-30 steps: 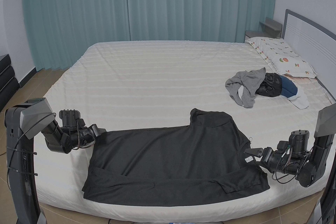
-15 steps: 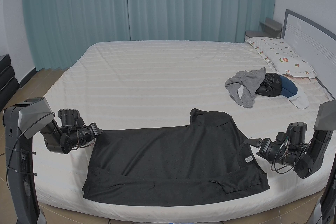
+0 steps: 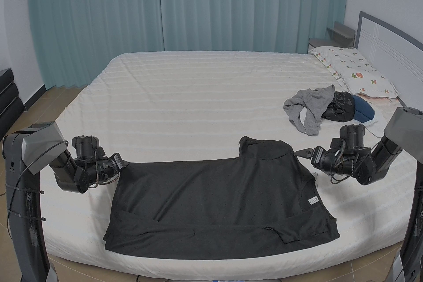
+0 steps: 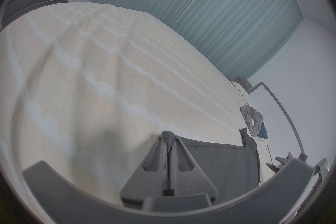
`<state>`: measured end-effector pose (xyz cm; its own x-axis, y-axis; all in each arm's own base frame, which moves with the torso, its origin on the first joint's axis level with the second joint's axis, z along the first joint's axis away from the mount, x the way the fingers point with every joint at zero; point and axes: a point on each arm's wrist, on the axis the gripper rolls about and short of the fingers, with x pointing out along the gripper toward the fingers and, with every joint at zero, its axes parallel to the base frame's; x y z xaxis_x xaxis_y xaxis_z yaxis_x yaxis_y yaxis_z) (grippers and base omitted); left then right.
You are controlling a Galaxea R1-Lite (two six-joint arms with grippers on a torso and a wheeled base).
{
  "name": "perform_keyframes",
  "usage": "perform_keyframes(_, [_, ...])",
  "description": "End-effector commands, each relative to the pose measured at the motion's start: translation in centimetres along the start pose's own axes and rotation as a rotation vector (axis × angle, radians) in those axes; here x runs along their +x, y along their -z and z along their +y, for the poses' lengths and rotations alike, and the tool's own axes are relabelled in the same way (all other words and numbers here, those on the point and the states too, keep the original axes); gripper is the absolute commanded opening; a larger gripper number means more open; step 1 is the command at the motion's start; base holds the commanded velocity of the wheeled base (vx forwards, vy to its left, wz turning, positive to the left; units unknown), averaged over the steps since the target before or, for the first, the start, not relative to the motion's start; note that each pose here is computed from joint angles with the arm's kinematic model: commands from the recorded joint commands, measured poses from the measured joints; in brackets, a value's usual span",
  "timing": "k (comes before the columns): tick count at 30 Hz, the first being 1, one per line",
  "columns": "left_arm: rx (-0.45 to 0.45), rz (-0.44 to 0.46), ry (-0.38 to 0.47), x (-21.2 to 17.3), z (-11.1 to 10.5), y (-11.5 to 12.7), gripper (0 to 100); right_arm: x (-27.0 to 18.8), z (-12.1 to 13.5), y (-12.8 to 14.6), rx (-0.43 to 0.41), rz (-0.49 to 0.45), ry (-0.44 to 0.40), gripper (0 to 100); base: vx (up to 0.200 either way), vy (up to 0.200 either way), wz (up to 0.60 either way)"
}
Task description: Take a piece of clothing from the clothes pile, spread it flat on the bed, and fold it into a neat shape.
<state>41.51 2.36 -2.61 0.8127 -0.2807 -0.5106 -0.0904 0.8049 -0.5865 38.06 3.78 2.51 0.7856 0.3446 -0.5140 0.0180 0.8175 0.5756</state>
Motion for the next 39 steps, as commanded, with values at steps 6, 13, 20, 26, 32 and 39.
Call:
perform_keyframes(6, [-0.003, 0.000, -0.001, -0.2, 0.0, 0.0, 0, 8.6, -0.6, -1.3, -0.061, 0.027, 0.070, 100, 0.000, 0.000, 0.00])
perform_keyframes(13, [-0.004, 0.001, -0.002, -0.1, 0.1, 0.1, 0, 10.7, -0.4, -2.2, -0.066, 0.003, 0.054, 100, 0.000, 0.000, 0.00])
perform_keyframes(20, [-0.003, 0.003, -0.002, -0.1, 0.0, 0.1, 0, 11.8, -0.3, -2.8, -0.066, -0.012, 0.056, 100, 0.000, 0.000, 0.00])
perform_keyframes(26, [-0.004, 0.001, -0.002, -0.1, 0.1, 0.1, 0, 12.1, -0.1, -2.7, -0.069, -0.015, 0.056, 0, 0.000, 0.000, 0.00])
perform_keyframes(32, [-0.003, 0.000, -0.004, -0.2, 0.1, 0.0, 0, 11.5, -0.2, -3.4, -0.062, -0.031, 0.059, 0, 0.000, 0.000, 0.00])
perform_keyframes(39, [-0.002, -0.003, -0.003, -0.4, 0.0, -0.1, 0, 10.1, 0.3, -4.1, -0.006, -0.039, 0.056, 0, 0.000, 0.000, 0.00])
